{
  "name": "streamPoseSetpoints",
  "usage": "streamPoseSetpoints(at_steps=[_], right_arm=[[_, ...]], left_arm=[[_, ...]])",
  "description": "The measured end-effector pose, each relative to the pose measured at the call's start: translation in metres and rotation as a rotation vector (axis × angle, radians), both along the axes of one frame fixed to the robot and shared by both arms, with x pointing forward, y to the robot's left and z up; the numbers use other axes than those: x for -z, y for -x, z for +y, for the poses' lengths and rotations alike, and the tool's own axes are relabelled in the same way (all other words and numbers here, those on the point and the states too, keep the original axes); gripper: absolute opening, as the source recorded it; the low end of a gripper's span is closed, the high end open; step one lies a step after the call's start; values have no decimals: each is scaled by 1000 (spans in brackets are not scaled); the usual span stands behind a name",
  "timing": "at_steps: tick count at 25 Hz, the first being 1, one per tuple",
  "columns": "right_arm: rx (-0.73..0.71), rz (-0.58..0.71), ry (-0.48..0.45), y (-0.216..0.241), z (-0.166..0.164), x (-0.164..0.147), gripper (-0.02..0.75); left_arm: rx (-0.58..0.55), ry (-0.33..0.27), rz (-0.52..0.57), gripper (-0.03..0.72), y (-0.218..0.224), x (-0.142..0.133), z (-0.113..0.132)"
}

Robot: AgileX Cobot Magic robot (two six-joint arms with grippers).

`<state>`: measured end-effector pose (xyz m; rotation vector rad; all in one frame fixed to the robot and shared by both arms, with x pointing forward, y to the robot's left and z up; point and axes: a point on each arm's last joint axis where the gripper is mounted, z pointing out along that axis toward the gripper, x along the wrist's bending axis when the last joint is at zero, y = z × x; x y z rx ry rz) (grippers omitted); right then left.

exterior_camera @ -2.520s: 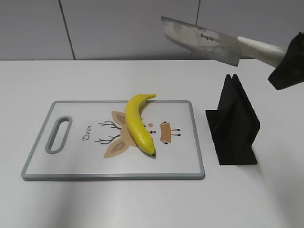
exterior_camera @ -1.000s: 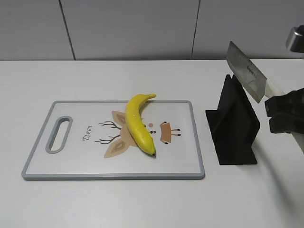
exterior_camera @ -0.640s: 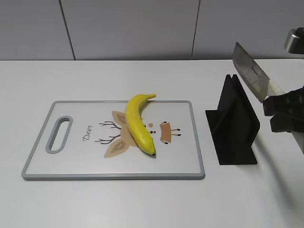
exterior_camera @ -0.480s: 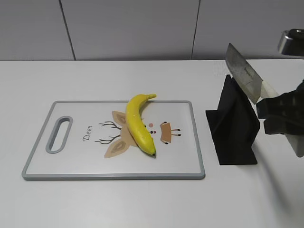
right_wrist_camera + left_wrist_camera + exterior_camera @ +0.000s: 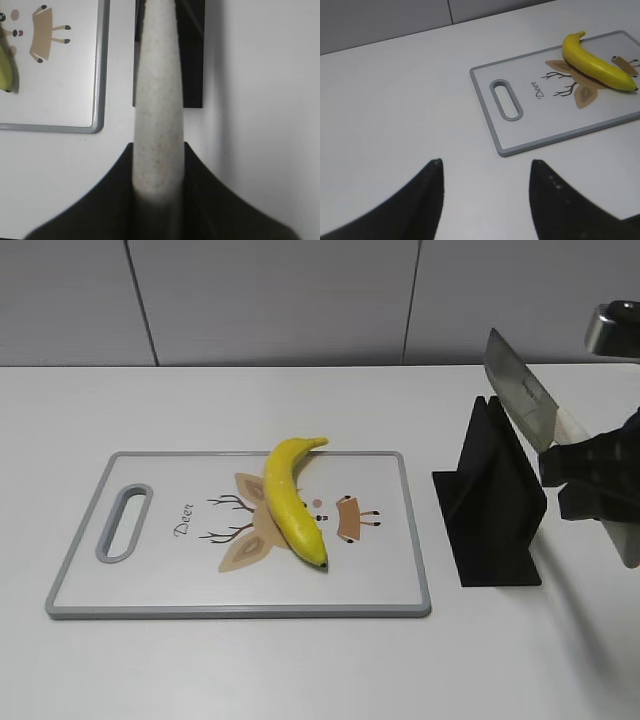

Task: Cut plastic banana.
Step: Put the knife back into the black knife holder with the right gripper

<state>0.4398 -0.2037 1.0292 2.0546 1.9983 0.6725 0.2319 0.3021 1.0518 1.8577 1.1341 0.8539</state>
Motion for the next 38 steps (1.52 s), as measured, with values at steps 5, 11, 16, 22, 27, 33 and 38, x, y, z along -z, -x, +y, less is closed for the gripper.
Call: streamPoseSetpoints(at_steps=[5,11,16,22,27,33,38], right_arm=[[0,-2,0,0,0,0,179],[-1,24,16,-4,2,7,179],[-2,29,19,-4,2,8,179],[0,68,30,-7,4,16,179],[2,91,31,-9,6,21,179],[4,85,24,-9,6,20,179],[3,98,31,-11,7,24,179]], left_arm=[[-1,-6,15,528,-1,3,0],[2,-2,16,472,-1,3,-1],[4,2,17,433,-1,3,-1],[-88,5,18,424,0,3,-2],[-232,7,17,411,-1,3,-3],[-276,7,17,369,-1,3,-3],[-276,7,17,323,-1,3,-3]])
